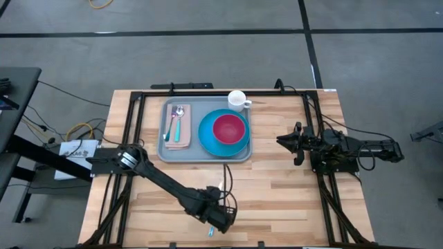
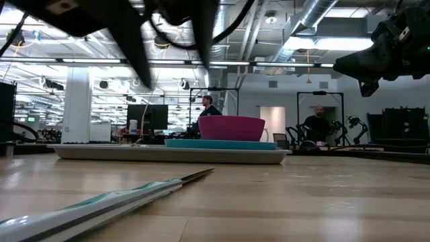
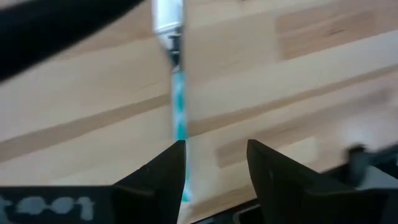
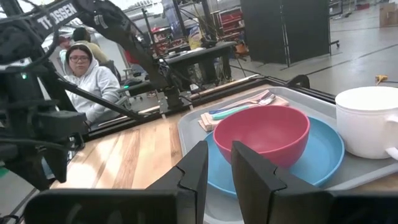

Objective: Set up tray
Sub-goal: Put the white patterned knife on the brown napkin to the right of the light blue spoon

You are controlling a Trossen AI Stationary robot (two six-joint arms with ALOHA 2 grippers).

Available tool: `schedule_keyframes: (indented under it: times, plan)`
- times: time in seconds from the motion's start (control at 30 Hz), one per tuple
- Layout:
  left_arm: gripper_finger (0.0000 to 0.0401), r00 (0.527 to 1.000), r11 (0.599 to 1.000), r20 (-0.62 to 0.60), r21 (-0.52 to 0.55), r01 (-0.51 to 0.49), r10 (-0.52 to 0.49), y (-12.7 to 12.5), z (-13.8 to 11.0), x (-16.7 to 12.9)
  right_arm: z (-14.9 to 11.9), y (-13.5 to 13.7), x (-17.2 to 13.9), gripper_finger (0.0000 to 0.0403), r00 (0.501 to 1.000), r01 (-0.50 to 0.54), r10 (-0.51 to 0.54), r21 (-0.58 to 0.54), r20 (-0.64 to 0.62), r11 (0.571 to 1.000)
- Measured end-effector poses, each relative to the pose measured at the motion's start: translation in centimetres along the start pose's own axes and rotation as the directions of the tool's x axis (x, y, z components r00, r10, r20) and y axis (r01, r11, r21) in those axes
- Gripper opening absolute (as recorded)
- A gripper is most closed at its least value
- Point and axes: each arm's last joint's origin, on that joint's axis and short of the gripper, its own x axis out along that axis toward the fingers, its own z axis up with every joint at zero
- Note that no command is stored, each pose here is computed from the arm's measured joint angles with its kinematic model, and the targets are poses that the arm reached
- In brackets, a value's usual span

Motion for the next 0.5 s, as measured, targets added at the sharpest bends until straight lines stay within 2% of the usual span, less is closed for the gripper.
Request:
schedule_keyframes:
  times: [0.13, 0.5]
  plan:
    - [0.0158, 0.998, 0.998, -0.025, -0.021, -0.061, 0.061, 0.7, -1.0, 0.9, 0.0, 0.0, 0.0, 0.0064, 1.000, 0.000, 0.000, 0.000, 0.000, 1.000]
    - [0.0158, 1.000, 1.000, -0.025, -0.012, -0.014, 0.014, 0.4, -1.7, 1.7, 0.0, 0.0, 0.0, 0.0064, 1.000, 0.000, 0.000, 0.001, 0.002, 1.000]
